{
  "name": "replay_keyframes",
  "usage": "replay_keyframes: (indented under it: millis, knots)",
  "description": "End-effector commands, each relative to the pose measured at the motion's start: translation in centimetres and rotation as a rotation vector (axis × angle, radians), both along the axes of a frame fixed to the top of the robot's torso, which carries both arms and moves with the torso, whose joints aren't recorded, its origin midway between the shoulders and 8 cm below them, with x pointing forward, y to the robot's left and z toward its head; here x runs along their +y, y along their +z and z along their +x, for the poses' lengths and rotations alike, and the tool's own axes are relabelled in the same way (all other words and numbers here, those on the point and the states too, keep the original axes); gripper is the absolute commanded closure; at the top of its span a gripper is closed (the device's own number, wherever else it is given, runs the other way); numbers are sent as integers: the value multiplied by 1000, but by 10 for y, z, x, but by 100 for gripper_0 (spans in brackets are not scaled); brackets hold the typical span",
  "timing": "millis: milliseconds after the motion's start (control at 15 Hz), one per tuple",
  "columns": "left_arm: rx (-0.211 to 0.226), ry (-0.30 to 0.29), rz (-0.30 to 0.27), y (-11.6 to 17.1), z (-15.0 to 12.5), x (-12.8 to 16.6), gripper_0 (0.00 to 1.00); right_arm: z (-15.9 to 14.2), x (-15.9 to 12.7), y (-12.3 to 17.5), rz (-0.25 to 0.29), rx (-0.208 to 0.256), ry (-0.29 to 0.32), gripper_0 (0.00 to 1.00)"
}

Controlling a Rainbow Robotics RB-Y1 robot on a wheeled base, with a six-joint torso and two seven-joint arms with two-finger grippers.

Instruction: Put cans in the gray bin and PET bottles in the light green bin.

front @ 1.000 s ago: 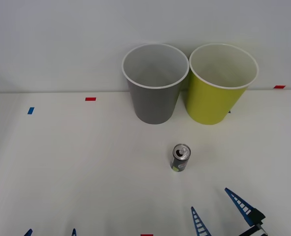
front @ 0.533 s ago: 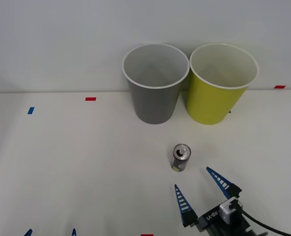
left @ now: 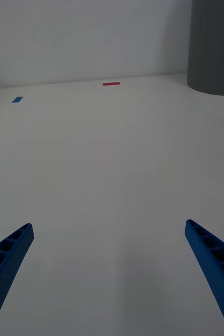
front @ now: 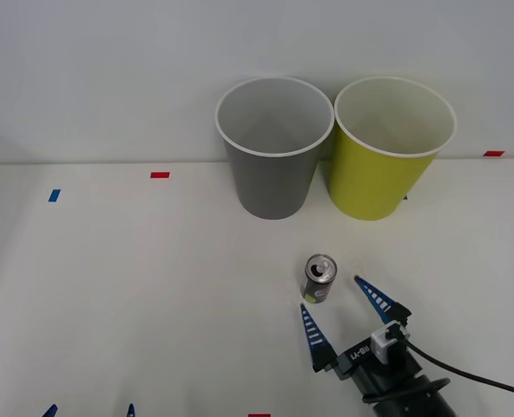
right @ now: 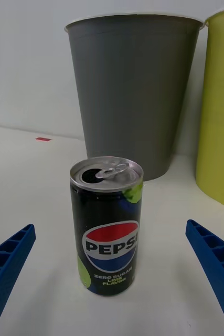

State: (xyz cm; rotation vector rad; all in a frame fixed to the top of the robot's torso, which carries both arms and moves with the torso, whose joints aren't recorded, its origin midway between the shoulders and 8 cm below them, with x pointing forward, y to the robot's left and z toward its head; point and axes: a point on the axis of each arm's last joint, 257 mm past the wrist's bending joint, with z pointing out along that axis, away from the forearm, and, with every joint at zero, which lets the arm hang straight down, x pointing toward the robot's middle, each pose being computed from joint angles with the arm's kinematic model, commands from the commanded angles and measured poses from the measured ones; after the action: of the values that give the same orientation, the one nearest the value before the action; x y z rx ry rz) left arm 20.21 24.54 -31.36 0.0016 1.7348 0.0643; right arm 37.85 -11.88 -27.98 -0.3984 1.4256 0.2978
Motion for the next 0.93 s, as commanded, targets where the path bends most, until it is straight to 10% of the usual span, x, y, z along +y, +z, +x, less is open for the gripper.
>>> replay_keyframes:
  millis: [67, 867, 933]
  knots:
    - [0, 0, 0, 0, 0, 0, 0, 18, 7, 7, -4, 1, 3, 0]
    - [0, 0, 0, 0, 0, 0, 0, 40, 15, 8, -14, 35, 9, 0]
    - [0, 0, 0, 0, 0, 0, 0, 40, 13, 7, -15, 38, 7, 25]
